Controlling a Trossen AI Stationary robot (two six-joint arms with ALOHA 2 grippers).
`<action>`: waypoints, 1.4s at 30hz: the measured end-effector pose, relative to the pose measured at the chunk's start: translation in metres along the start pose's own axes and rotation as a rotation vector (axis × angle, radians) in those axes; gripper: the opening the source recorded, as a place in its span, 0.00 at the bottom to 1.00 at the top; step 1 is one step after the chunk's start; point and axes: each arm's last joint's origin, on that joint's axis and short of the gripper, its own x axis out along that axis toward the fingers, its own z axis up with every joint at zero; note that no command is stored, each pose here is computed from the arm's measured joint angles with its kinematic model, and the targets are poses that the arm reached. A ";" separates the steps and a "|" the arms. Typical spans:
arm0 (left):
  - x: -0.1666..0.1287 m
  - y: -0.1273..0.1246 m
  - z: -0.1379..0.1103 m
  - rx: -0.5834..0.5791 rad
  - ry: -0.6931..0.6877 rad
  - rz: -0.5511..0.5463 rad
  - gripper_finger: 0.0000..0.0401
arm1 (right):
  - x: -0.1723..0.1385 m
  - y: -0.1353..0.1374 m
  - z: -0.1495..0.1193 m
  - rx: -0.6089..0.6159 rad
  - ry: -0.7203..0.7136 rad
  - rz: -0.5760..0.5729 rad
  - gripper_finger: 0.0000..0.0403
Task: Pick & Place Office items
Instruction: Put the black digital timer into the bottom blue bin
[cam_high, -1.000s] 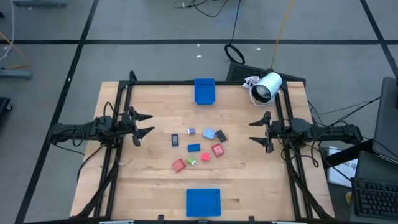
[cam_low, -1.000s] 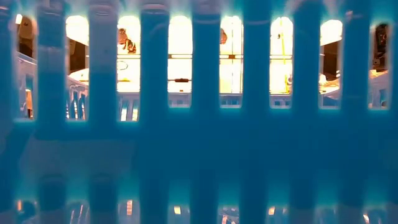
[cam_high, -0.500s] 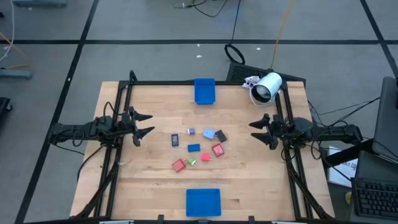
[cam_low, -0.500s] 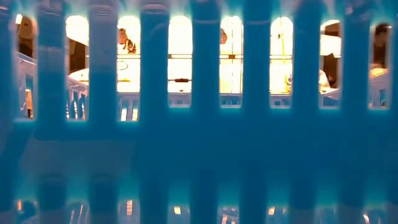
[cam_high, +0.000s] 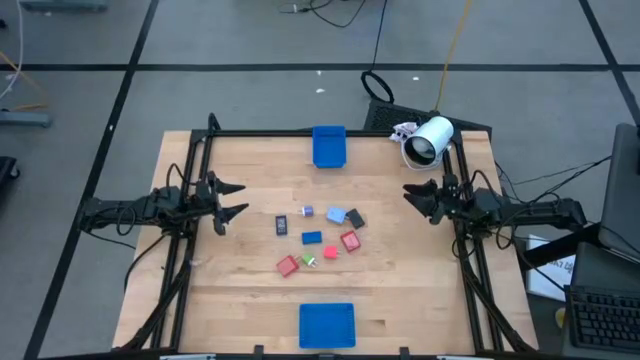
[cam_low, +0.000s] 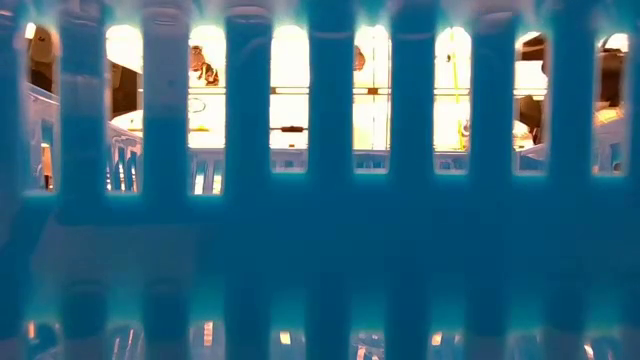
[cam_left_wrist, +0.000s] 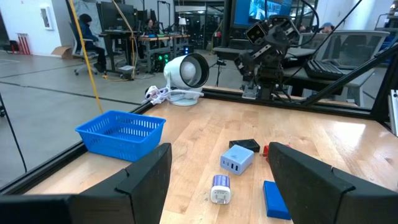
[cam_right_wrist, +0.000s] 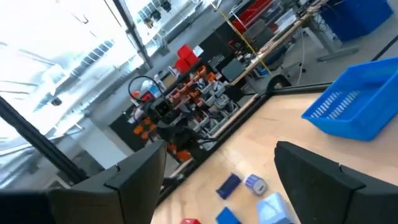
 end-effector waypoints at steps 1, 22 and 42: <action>0.000 0.000 0.000 0.000 0.000 0.000 0.68 | 0.001 0.001 0.000 0.003 0.007 0.017 0.72; 0.000 0.000 0.000 0.000 0.001 0.001 0.68 | 0.062 0.014 -0.061 -0.232 0.262 -0.110 0.72; 0.000 0.000 0.000 0.000 0.000 0.000 0.68 | 0.175 0.031 -0.108 -0.754 0.706 -0.635 0.72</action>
